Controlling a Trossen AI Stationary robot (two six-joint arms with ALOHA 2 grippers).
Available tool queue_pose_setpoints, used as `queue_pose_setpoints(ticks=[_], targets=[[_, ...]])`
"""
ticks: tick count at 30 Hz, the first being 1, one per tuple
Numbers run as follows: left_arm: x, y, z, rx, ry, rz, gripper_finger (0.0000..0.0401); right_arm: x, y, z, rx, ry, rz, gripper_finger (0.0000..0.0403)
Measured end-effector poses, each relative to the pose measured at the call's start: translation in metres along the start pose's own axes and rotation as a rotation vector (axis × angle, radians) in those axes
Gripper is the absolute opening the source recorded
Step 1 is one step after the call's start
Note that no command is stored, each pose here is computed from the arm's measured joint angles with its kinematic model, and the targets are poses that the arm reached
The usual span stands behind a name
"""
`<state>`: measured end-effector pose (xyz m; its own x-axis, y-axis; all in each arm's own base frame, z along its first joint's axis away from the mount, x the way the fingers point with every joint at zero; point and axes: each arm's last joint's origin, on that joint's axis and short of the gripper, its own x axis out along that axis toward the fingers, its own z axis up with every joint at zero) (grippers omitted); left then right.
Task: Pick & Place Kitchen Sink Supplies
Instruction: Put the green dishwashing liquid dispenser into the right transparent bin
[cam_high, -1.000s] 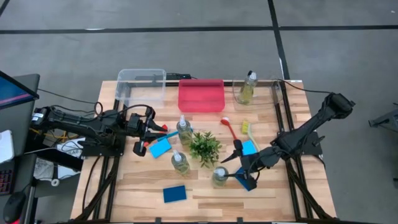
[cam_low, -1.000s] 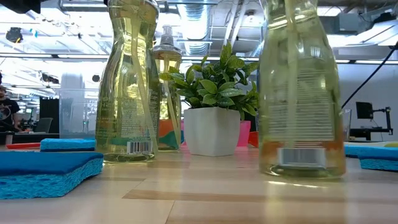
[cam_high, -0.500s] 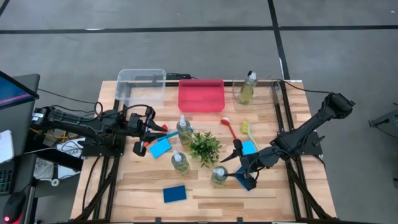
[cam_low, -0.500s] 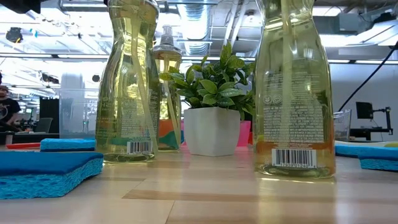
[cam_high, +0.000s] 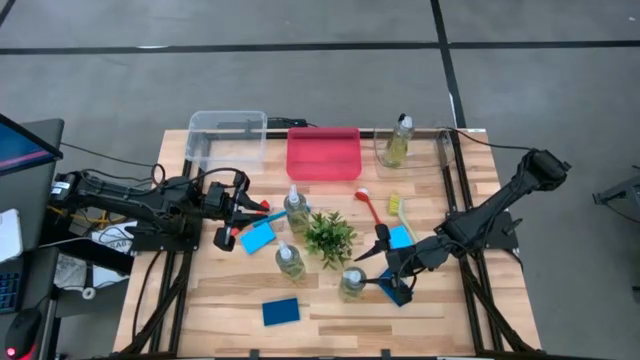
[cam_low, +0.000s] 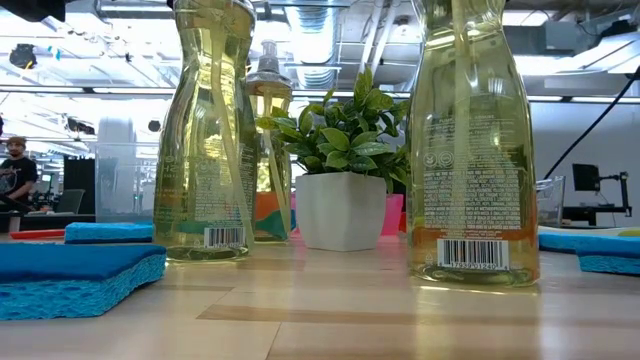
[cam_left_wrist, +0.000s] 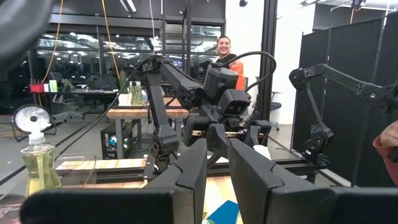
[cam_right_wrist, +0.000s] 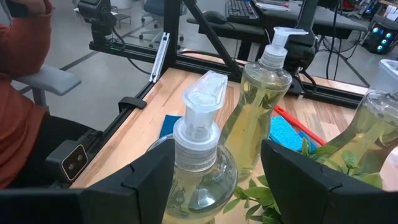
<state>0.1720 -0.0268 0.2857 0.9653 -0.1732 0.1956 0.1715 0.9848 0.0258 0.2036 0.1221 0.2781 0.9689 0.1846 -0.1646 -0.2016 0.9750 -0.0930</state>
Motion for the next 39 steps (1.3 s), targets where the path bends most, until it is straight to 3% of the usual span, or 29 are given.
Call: queue_pose_setpoints(ticks=[21, 39], targets=[[0.0000, 0.0000, 0.0010, -0.053, -0.010, 0.000, 0.0068, -0.0001, 0.0001, 0.0022, 0.036, -0.022, 0.000, 0.0232], [0.0000, 0.0000, 0.0025, -0.025, -0.026, 0.000, 0.0068, 0.0012, 0.0001, 0.0047, 0.090, -0.052, -0.001, 0.0232]])
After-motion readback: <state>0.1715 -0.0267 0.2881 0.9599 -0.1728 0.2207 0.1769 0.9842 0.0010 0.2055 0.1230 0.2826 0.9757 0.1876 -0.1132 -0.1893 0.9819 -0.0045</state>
